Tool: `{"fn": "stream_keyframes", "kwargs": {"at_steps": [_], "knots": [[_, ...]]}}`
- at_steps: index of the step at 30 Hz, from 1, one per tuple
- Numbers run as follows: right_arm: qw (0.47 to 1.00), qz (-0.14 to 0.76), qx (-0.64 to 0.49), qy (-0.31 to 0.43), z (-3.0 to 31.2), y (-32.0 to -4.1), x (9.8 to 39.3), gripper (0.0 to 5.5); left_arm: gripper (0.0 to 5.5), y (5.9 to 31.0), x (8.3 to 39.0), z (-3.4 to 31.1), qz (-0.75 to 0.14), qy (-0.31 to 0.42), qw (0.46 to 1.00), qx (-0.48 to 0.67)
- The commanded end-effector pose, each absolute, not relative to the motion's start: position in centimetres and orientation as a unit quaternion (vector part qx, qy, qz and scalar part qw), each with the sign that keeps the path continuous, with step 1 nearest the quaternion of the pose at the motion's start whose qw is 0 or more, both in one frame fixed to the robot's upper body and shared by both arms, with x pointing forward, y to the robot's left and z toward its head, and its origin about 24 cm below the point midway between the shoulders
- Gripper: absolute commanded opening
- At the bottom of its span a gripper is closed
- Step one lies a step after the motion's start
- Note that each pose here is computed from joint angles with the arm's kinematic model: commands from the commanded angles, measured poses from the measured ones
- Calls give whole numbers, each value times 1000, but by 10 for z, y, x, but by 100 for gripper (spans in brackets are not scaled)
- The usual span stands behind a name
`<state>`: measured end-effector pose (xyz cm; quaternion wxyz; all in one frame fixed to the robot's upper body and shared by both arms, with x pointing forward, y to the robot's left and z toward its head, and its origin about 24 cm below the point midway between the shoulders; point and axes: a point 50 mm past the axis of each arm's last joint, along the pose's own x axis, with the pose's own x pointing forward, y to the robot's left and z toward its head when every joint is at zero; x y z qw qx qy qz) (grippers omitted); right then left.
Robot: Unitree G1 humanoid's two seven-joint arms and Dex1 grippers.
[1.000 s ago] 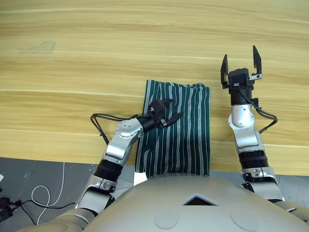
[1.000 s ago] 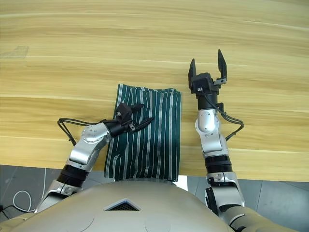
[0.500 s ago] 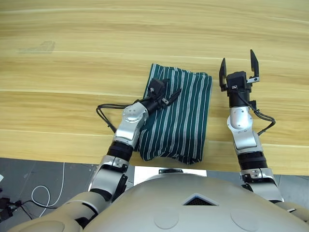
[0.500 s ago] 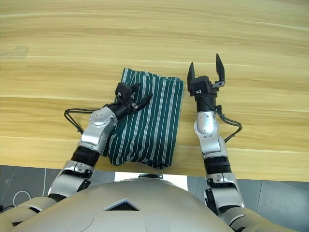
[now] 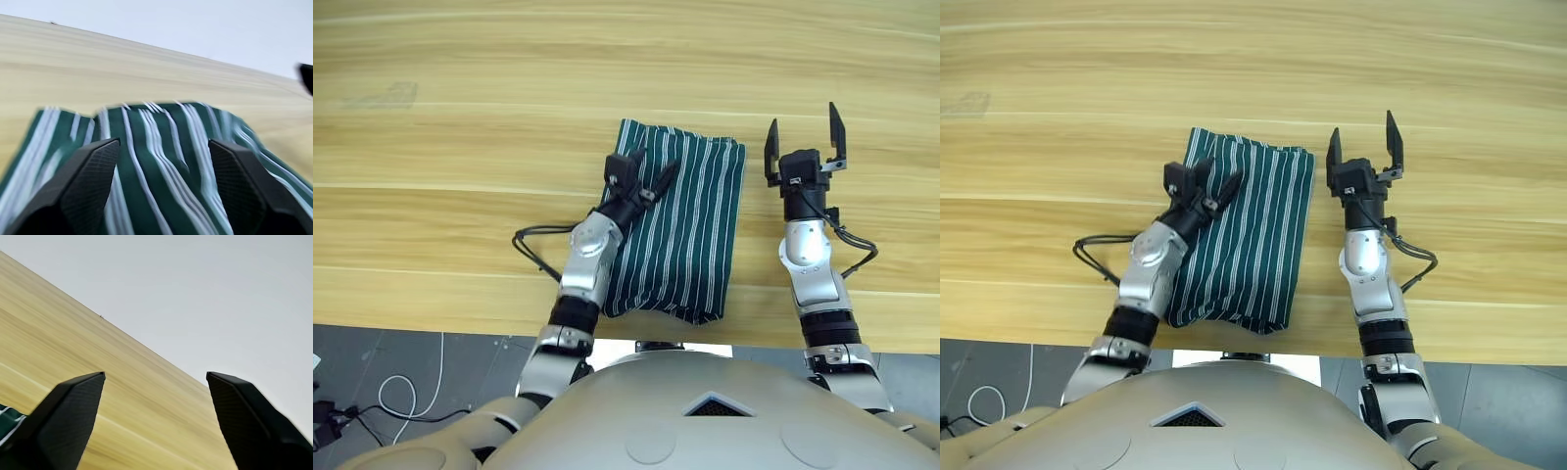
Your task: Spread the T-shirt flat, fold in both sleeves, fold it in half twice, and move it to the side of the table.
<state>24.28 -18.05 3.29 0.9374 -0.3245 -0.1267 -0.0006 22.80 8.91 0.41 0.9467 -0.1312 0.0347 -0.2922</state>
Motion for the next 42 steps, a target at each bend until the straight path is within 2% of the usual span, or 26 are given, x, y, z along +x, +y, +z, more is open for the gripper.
{"fn": "stream_keyframes", "kwargs": {"at_steps": [1,3,4,5,6,8,11,14,17,19,21,26,31,38,42], "knots": [[859,68,-484,-156,36,-217,221,384,335,147,220,95,-310,-164,936,-26],[821,140,-534,-142,29,-234,200,384,335,171,216,106,-306,-187,929,90],[809,165,-550,-128,26,-243,189,384,335,184,213,102,-308,-178,918,175],[797,184,-565,-111,24,-254,179,384,335,202,211,87,-316,-138,896,281],[787,197,-577,-99,24,-265,170,384,335,226,210,70,-316,-77,861,392],[780,205,-584,-86,27,-280,161,384,335,266,207,52,-307,6,787,536],[765,245,-592,-73,24,-288,153,384,335,287,204,39,-324,43,692,644],[735,323,-591,-84,22,-288,150,384,335,281,186,27,-412,43,613,673],[701,397,-583,-105,29,-285,148,384,335,283,166,33,-483,42,548,682],[679,447,-571,-119,30,-277,141,384,335,274,156,44,-521,15,528,670],[661,502,-543,-127,32,-267,129,384,335,253,143,54,-568,-28,517,640],[622,564,-514,-175,42,-243,130,384,335,216,131,60,-629,-80,514,578],[597,602,-492,-196,40,-224,134,384,335,206,137,49,-657,-73,526,536],[603,613,-471,-197,31,-215,134,384,335,214,169,21,-657,-28,535,531],[608,620,-453,-202,23,-205,130,384,335,208,177,15,-668,-37,530,522]]}}
